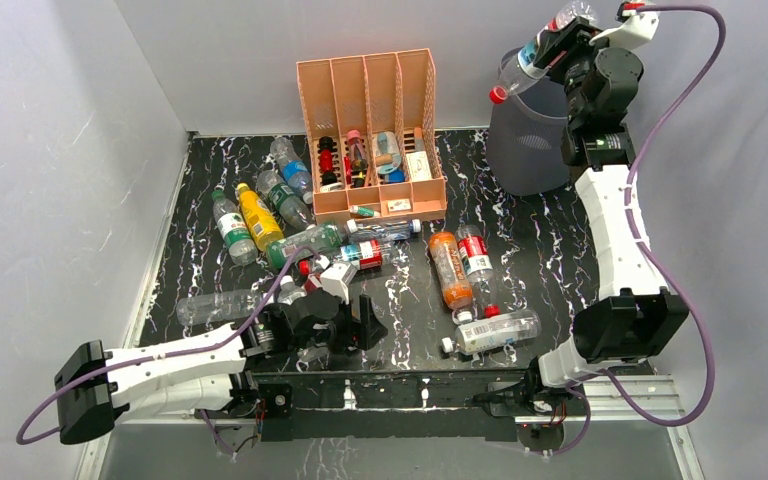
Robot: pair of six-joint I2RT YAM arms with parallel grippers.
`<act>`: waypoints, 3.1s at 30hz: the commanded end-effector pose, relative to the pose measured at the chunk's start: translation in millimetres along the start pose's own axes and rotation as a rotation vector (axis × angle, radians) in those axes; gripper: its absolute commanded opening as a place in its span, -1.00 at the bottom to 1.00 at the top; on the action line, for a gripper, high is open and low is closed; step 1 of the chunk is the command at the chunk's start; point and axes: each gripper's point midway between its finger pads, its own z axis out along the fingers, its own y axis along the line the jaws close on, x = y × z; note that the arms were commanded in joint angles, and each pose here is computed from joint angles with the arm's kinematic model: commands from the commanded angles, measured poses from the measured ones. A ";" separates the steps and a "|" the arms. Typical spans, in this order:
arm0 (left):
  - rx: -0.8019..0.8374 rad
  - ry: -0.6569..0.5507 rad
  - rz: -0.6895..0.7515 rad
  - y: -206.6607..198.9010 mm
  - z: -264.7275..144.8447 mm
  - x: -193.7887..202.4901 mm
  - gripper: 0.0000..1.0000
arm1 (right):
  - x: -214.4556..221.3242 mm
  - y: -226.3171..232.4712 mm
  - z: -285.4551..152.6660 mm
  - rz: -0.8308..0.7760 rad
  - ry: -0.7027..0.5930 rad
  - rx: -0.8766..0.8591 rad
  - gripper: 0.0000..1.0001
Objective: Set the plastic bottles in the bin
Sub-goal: Place the plastic bottle in the trash bin, then pick up the plastic bottle at the center of the board.
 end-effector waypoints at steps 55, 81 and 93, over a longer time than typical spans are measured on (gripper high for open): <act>0.369 0.141 0.526 -100.2 106.2 20.4 0.90 | 115.2 -57.5 -169.2 0.101 0.439 0.086 0.79; 0.351 0.185 0.676 -103.5 151.8 61.2 0.42 | 138.4 -33.5 -215.4 0.178 0.544 -0.048 0.78; 0.310 0.217 0.670 -100.1 152.4 61.7 -0.61 | 147.5 -32.4 -216.9 0.196 0.559 -0.064 0.78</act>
